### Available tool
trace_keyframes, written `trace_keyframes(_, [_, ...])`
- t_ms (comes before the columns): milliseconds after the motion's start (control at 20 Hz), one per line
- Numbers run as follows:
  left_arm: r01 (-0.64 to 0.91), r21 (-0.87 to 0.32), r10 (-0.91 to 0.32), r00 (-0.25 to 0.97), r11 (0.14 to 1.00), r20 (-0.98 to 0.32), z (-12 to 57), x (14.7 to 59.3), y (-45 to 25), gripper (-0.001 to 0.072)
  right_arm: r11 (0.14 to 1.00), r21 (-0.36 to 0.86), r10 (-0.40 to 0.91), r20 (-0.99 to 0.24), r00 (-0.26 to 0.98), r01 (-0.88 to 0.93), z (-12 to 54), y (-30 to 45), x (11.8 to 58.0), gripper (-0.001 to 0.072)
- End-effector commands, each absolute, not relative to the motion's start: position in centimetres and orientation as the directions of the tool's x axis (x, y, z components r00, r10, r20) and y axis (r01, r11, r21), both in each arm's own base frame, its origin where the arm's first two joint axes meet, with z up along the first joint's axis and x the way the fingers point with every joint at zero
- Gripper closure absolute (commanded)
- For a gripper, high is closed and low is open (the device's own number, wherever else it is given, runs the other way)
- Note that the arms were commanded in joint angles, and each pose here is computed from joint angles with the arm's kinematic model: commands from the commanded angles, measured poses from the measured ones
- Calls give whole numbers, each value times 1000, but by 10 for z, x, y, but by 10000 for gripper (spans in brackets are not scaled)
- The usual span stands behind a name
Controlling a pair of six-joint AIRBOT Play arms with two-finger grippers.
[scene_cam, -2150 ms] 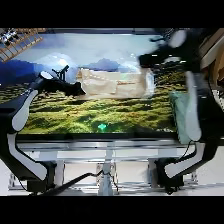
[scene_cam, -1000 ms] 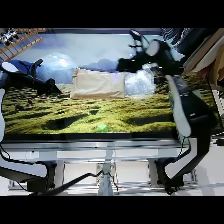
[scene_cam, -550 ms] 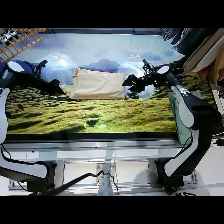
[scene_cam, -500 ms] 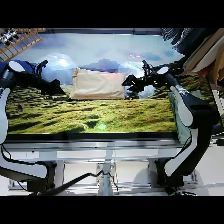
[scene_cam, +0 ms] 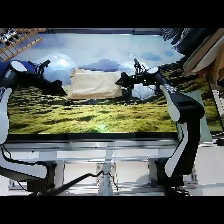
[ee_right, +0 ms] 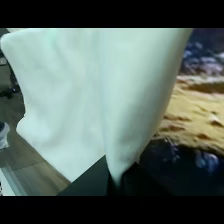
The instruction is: Fold the clothes and pants, and hang the long-sleeved shirts on hangers.
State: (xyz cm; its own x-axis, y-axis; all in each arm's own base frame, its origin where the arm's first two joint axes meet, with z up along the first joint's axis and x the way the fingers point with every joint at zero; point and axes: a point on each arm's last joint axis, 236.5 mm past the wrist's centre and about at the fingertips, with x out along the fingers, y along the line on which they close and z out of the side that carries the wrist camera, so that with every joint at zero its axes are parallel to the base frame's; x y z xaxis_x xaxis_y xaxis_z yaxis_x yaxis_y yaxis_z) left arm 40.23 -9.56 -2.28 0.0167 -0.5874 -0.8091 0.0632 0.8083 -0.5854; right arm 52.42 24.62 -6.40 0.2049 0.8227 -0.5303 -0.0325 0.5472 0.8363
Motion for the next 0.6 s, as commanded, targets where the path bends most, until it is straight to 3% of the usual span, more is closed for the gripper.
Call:
trace_keyframes(0, [66,-593,-593,-14,803,-805,-22,395,-97,702,535,844,818,-503,278,-46,-20,245,543,696])
trace_keyframes(150, [65,-601,-599,-47,797,-799,-20,387,-99,702,553,833,764,-499,409,-17,46,189,559,696])
trace_keyframes(250, [65,-608,-604,-75,791,-794,-19,381,-100,702,617,786,673,-539,507,16,86,135,561,696])
trace_keyframes(350, [64,-614,-607,-98,787,-789,-18,375,-100,702,661,747,574,-565,593,72,124,78,553,696])
trace_keyframes(550, [82,-620,-610,-121,780,-783,-16,370,-101,702,665,727,417,-552,722,171,191,-25,520,696])
